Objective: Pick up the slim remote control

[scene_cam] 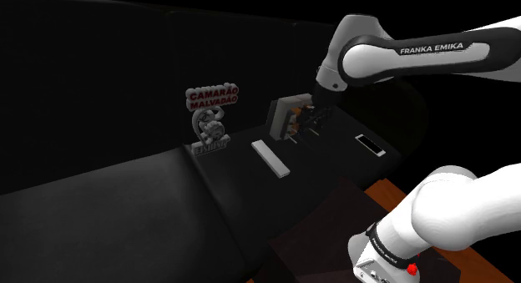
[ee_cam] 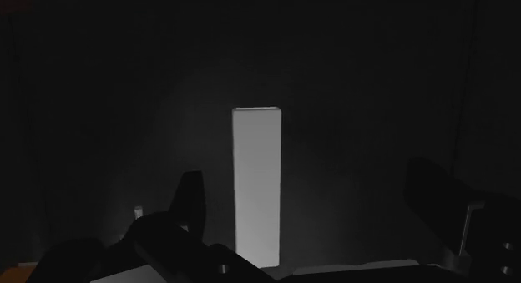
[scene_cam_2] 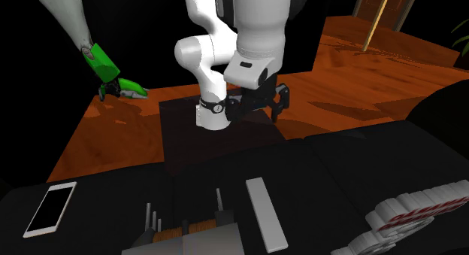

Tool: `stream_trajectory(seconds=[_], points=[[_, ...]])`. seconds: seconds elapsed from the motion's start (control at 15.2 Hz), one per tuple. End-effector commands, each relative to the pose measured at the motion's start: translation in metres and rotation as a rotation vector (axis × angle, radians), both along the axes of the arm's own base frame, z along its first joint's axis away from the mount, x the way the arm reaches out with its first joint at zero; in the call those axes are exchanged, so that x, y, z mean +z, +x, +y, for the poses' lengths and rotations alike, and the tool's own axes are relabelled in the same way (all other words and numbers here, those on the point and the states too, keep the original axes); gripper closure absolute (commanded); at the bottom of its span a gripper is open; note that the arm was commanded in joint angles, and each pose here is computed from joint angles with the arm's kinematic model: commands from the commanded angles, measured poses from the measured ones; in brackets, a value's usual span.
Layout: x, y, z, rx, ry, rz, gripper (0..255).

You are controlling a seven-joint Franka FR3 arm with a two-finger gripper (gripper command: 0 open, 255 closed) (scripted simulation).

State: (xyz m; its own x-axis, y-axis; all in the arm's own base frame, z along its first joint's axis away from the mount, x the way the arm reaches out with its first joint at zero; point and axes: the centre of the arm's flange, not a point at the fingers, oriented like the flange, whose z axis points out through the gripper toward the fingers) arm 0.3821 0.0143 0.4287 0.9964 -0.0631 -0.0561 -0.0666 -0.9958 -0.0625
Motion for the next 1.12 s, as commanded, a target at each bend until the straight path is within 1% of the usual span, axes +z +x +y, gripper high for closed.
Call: stream_trajectory(seconds=[0.0, 0.92, 1.06], points=[[-0.023, 0.015, 0.004, -0.006, -0.010, -0.005, 0], [-0.183, 0.104, 0.006, -0.044, -0.079, -0.023, 0], [-0.197, 0.109, 0.005, -0.046, -0.082, -0.024, 0]])
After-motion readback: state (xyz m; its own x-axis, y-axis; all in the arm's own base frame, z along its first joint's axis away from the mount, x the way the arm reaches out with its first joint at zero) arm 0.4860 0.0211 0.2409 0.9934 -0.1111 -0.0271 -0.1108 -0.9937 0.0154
